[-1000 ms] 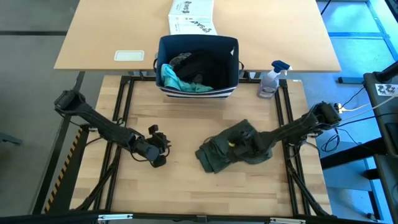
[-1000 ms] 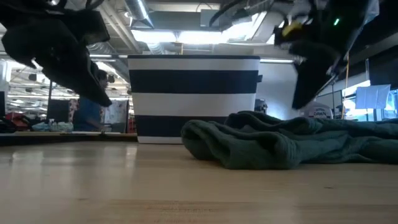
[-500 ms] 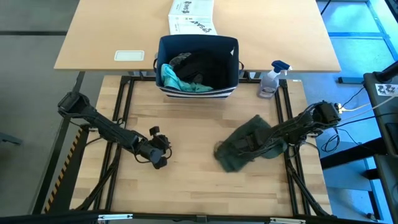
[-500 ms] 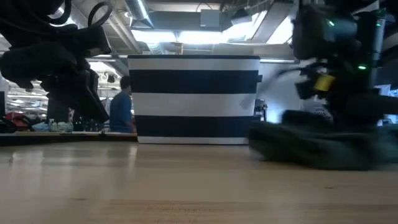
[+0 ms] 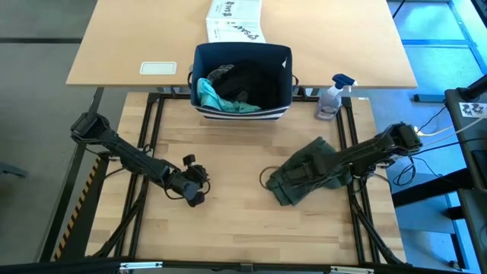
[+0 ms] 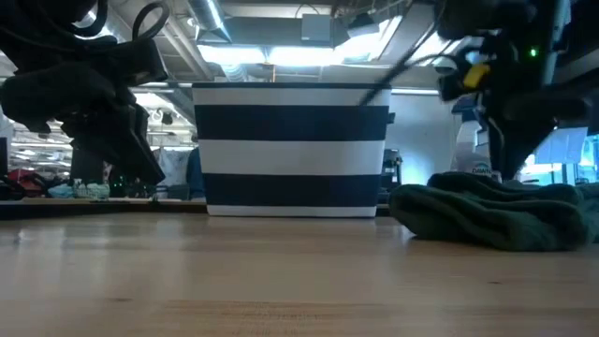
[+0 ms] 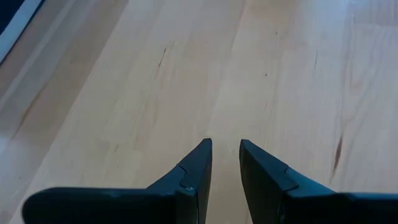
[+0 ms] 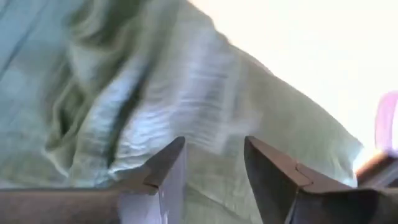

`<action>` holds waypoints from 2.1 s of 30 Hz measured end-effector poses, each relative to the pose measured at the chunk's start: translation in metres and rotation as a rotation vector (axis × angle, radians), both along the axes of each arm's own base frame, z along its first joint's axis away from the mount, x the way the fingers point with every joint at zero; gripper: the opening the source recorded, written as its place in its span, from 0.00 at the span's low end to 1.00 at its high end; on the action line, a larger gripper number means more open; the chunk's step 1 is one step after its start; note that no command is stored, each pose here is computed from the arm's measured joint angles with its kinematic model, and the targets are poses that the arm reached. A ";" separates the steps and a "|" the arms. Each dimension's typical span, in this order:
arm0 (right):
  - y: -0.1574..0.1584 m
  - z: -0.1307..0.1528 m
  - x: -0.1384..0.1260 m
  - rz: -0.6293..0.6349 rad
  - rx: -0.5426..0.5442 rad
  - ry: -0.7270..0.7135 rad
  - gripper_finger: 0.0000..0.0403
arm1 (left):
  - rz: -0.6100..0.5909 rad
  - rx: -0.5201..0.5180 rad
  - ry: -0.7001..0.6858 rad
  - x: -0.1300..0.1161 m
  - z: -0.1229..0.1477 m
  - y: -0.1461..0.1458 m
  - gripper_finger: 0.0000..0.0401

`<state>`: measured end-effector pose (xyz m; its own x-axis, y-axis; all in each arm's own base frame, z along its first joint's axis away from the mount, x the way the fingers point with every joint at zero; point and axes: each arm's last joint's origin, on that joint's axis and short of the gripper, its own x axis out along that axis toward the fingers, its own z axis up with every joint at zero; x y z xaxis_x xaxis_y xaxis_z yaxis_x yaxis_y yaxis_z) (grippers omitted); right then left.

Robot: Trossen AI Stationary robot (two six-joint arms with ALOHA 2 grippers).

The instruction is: Fold Laundry from Bin

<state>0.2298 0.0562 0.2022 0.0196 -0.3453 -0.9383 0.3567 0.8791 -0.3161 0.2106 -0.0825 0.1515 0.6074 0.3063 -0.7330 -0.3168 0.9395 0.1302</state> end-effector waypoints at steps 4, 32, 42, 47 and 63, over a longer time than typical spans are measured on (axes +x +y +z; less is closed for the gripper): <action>-0.019 0.007 -0.021 -0.321 -0.036 -0.011 0.41 | 0.000 -0.001 -0.003 0.000 0.000 0.000 0.19; -0.083 -0.023 -0.004 0.240 0.034 0.142 0.41 | -0.015 0.008 -0.001 0.000 0.000 -0.001 0.19; -0.084 -0.017 0.005 -0.214 0.171 -0.108 0.41 | -0.018 0.011 -0.001 0.000 0.000 -0.001 0.19; -0.104 -0.058 -0.023 -0.310 0.105 -0.051 0.41 | -0.021 0.024 -0.008 0.001 0.001 -0.001 0.19; -0.059 0.046 0.007 -0.131 0.037 -0.461 0.41 | -0.049 0.088 -0.069 0.022 0.046 0.012 0.33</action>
